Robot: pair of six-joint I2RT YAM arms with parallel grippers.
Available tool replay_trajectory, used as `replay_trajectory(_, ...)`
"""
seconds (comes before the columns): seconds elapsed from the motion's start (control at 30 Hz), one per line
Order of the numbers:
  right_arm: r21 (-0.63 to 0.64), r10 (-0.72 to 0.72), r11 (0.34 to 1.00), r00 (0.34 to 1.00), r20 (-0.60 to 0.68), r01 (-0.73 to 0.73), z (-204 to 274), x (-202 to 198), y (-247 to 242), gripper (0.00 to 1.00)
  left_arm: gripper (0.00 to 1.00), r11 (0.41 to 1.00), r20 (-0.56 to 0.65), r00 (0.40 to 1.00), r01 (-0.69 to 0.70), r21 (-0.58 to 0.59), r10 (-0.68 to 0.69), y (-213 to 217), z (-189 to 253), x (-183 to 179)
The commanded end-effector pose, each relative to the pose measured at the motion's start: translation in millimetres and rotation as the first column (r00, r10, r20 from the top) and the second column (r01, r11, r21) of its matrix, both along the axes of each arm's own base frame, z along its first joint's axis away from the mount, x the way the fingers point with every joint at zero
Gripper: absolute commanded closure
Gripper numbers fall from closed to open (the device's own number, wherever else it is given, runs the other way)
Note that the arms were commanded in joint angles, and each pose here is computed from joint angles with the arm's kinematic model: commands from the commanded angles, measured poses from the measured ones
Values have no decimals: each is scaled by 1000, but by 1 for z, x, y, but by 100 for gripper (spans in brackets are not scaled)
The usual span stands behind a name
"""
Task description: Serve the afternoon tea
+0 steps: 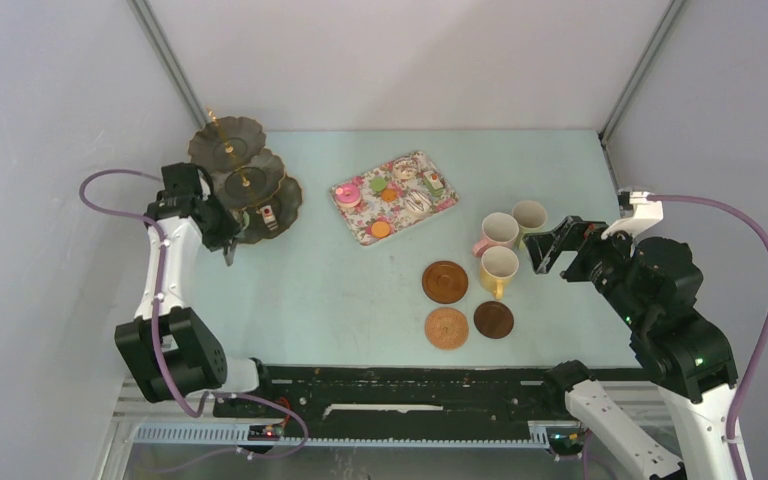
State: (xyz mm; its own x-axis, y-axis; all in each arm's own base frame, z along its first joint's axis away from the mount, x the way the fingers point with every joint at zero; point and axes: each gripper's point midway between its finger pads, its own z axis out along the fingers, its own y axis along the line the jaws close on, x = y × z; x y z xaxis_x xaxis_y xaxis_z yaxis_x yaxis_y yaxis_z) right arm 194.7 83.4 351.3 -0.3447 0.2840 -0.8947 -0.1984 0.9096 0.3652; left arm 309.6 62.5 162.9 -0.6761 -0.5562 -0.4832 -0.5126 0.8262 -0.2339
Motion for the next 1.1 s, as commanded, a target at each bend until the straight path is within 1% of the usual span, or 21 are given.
replay_trajectory(0.0,-6,-19,1000,1000,23,19,5,8,-2,0,73,1000,54,999,6,-1,-5,4,-2,19)
replay_trajectory(0.3,1,-35,999,999,20,34,5,8,-5,0,68,1000,21,1000,12,-5,-12,3,-19,24)
replay_trajectory(0.63,3,-30,1000,999,18,30,4,7,-4,0,55,1000,18,1000,20,-11,-20,1,-24,25)
replay_trajectory(0.87,8,-29,1000,999,16,28,4,7,-4,0,54,999,21,999,33,-16,-32,-1,-24,26)
replay_trajectory(1.07,6,-25,1000,999,20,24,5,7,-3,0,52,998,7,998,58,3,-58,-6,-24,23)
